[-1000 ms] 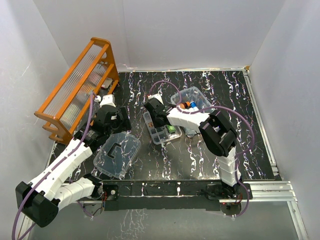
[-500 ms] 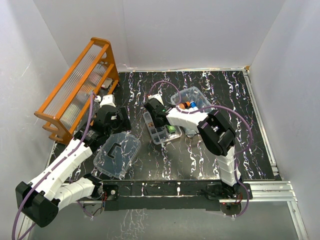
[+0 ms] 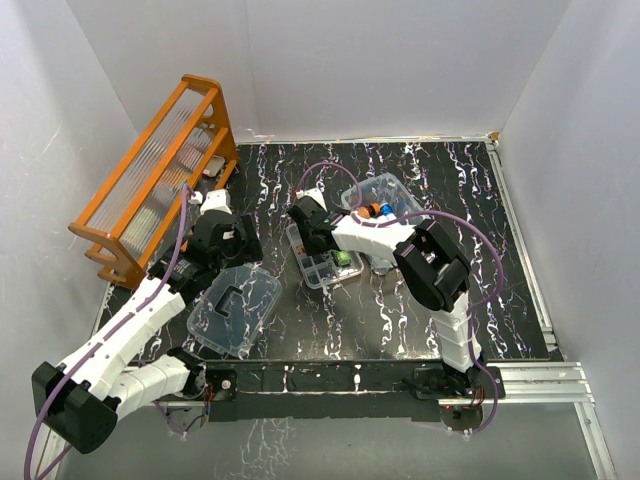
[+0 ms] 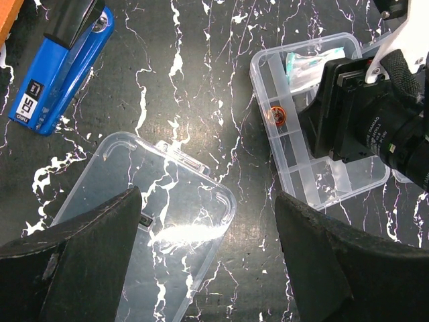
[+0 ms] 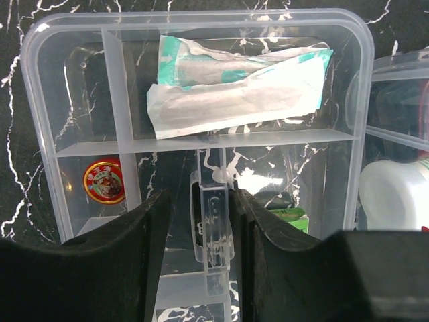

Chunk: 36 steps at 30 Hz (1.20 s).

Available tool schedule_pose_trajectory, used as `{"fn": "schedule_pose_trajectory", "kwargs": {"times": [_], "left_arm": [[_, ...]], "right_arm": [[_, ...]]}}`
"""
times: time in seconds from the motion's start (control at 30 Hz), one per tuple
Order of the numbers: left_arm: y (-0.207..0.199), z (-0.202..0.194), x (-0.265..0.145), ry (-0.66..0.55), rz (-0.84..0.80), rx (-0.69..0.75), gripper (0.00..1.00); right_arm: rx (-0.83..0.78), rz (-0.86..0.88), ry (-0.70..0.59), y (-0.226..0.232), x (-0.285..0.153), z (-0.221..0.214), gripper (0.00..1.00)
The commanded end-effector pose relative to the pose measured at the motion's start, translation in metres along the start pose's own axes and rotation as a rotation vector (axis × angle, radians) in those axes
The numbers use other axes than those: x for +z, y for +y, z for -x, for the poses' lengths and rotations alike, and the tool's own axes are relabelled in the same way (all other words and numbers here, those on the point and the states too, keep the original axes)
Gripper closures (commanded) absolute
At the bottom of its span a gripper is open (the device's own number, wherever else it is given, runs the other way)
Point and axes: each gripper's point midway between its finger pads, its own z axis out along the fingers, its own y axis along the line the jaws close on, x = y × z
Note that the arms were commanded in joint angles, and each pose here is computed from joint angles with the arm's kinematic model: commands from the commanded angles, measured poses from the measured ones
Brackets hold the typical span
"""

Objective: Organize the medicine kit

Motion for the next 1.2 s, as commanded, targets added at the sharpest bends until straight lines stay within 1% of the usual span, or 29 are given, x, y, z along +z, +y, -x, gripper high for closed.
{"fn": "schedule_pose_trajectory", "kwargs": {"times": [0.0, 0.1, 0.17, 0.37, 0.57, 0.9, 0.97, 1.03, 1.17], "left_arm": [[0.0, 0.012, -0.005, -0.03, 0.006, -0.011, 0.21], [0.001, 0.01, -0.004, -0.027, 0.008, -0.009, 0.21], [0.001, 0.009, -0.004, -0.025, 0.009, -0.009, 0.21], [-0.001, 0.01, -0.002, -0.025, 0.003, -0.013, 0.21], [0.0, 0.009, -0.002, -0.021, 0.006, -0.009, 0.21], [-0.001, 0.008, -0.001, -0.018, 0.006, -0.011, 0.21], [-0.001, 0.008, -0.001, -0.018, 0.006, -0.012, 0.21], [-0.001, 0.008, -0.001, -0.018, 0.004, -0.011, 0.21], [-0.001, 0.007, 0.0, -0.015, 0.005, -0.013, 0.21]], "right_arm": [[0.026, -0.03, -0.025, -0.008, -0.006, 0.014, 0.63], [0.02, -0.052, -0.008, -0.009, -0.006, 0.008, 0.73], [0.011, -0.069, -0.011, -0.011, -0.009, 0.007, 0.74], [0.006, -0.102, -0.003, -0.013, -0.012, 0.003, 0.65], [0.026, -0.127, 0.01, -0.017, -0.016, -0.004, 0.63], [0.04, -0.121, 0.017, -0.016, -0.022, -0.007, 0.47], [0.04, -0.121, 0.004, -0.017, -0.026, -0.003, 0.46], [0.041, -0.106, -0.002, -0.015, -0.029, 0.0, 0.48], [0.031, -0.074, 0.022, -0.009, -0.025, -0.008, 0.56]]}}
